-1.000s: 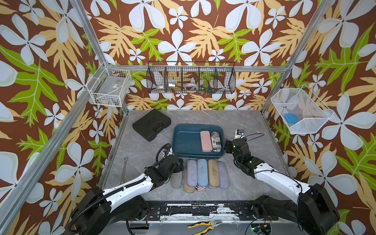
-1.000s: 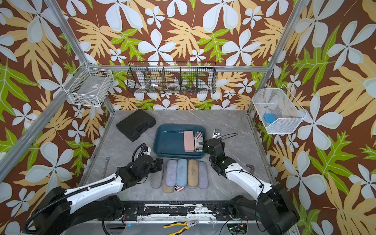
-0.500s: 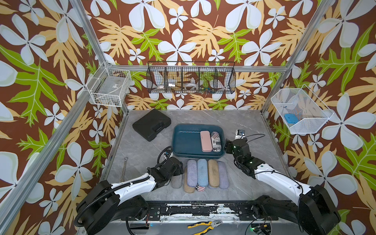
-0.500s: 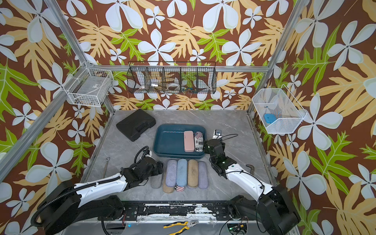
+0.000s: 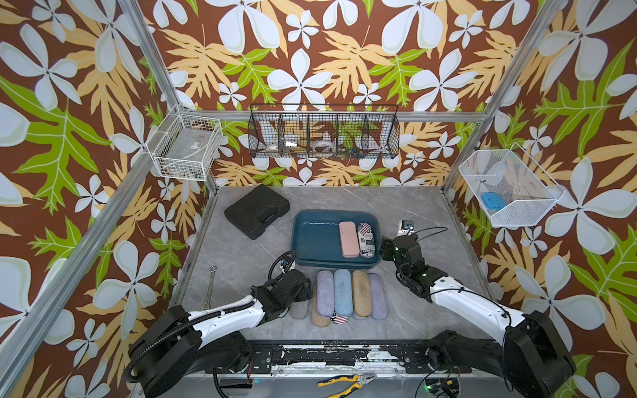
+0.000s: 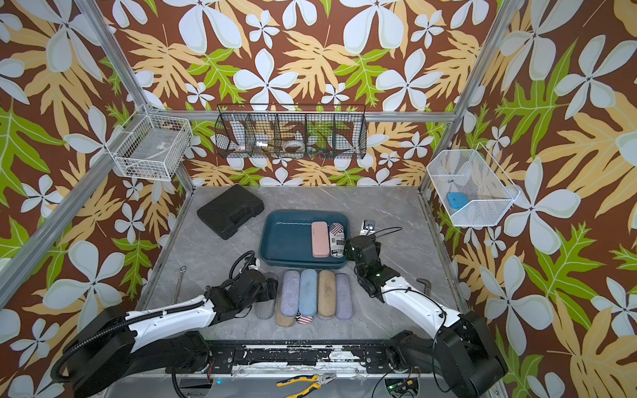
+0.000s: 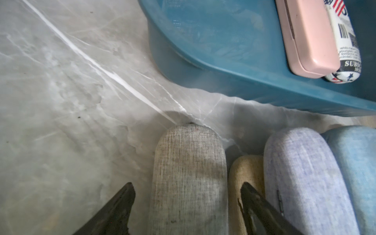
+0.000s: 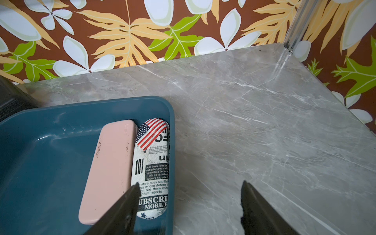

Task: Put the glasses cases into the storage boxes
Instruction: Pick up the glasses case at the center of the board.

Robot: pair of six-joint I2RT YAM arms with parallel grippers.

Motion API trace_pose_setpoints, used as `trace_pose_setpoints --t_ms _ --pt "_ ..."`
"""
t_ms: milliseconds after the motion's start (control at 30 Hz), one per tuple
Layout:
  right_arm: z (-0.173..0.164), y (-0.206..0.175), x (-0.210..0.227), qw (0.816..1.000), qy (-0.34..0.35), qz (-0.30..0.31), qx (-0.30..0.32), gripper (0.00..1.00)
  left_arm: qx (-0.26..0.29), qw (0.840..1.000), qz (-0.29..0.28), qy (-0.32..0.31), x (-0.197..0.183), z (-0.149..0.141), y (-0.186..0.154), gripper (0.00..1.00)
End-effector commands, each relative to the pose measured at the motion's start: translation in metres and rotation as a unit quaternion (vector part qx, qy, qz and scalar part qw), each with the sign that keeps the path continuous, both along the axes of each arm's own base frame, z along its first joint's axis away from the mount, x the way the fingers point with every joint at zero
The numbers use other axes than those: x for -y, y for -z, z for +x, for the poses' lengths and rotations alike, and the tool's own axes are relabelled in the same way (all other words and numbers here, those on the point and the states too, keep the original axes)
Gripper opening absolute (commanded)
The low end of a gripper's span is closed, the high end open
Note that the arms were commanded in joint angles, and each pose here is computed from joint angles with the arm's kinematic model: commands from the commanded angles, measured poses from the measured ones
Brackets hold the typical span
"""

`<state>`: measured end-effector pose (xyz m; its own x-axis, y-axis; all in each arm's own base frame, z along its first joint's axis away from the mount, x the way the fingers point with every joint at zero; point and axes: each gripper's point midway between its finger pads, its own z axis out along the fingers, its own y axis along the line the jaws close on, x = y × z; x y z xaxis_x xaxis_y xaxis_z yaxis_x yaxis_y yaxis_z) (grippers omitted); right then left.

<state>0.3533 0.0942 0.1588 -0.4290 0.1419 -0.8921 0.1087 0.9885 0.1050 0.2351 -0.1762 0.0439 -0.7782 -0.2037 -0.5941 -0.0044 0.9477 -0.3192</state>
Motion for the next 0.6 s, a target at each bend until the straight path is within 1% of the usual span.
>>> trace_pose_setpoints --t_ms 0,367,567 --pt "0.0 0.0 0.0 1.0 0.001 0.006 0.003 0.76 -0.002 1.0 0.009 -0.008 -0.003 0.0 0.002 0.82" --pt "-0.001 0.003 0.002 1.0 0.004 0.004 0.0 0.77 -0.012 1.0 0.024 0.002 0.004 -0.006 0.01 0.77" --pt "-0.002 0.005 0.002 1.0 0.005 0.004 -0.001 0.77 -0.018 0.999 0.035 0.002 0.006 -0.009 0.015 0.7"
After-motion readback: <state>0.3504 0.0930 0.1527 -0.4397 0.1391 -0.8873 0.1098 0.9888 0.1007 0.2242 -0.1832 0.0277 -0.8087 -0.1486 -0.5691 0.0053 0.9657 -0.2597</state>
